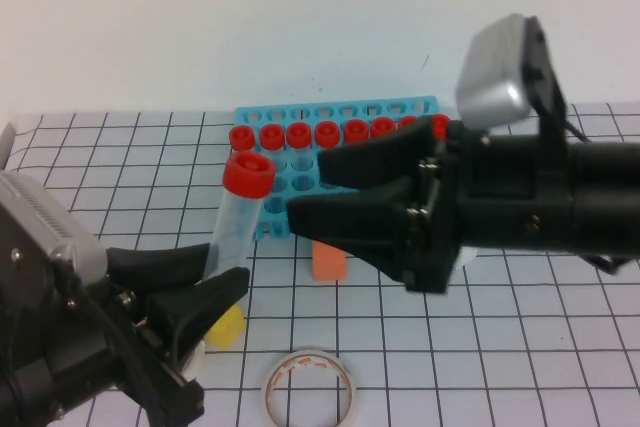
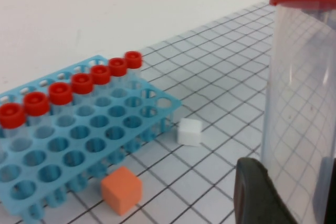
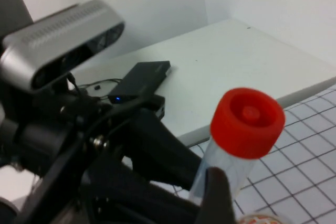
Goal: Place the test tubes
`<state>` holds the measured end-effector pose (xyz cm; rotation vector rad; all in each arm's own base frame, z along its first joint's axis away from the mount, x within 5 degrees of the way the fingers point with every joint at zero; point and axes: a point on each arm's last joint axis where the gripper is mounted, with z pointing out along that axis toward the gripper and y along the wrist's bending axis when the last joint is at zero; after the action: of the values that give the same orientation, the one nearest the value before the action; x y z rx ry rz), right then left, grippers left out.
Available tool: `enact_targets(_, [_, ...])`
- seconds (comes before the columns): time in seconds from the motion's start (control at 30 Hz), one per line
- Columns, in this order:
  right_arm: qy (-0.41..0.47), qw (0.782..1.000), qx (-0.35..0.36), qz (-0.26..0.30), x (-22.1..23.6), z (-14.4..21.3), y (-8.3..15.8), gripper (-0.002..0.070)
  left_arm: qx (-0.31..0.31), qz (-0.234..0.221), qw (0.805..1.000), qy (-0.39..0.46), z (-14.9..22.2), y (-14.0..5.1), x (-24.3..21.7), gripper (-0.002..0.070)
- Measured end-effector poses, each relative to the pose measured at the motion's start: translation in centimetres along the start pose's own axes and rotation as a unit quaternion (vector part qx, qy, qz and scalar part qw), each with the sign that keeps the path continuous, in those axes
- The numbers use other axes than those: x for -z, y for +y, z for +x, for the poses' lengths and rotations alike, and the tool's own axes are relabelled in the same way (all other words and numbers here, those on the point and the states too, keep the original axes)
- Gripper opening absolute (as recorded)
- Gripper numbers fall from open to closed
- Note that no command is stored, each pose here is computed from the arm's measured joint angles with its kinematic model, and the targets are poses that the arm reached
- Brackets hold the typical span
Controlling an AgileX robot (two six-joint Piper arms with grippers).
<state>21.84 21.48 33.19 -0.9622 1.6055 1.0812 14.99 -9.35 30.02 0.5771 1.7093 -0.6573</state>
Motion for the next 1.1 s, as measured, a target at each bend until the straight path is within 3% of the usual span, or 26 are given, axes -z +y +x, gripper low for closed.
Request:
enact_targets(0.17, [0.002, 0.999, -0.026, -0.040, -2.1, -0.4, -0.9, 0.0528, 0.001, -0.014, 1.000, 0.001, 0.0, 0.2, 0.0, 0.0213])
enact_targets(0.5, [-0.001, 0.996, -0.038, -0.083, -5.6, -1.4, -1.6, 0.0530, -0.007, -0.026, 1.000, 0.002, 0.0, 0.5, 0.0, 0.0213])
enact_targets(0.63, [-0.002, 0.996, -0.039, -0.084, -5.7, -1.5, -1.6, 0.0481, -0.006, -0.033, 0.999, 0.002, 0.0, 0.6, 0.0, 0.0213])
enact_targets(0.87, [-0.002, 0.996, -0.040, -0.085, -5.8, -1.5, -1.7, 0.0300, -0.008, -0.036, 0.999, 0.003, 0.0, 0.6, 0.0, 0.0213])
enact_targets(1.1, [-0.002, 0.995, -0.040, -0.091, -5.8, -1.5, -1.5, 0.0291, -0.009, -0.037, 0.999, 0.003, 0.0, 0.7, 0.0, 0.0213])
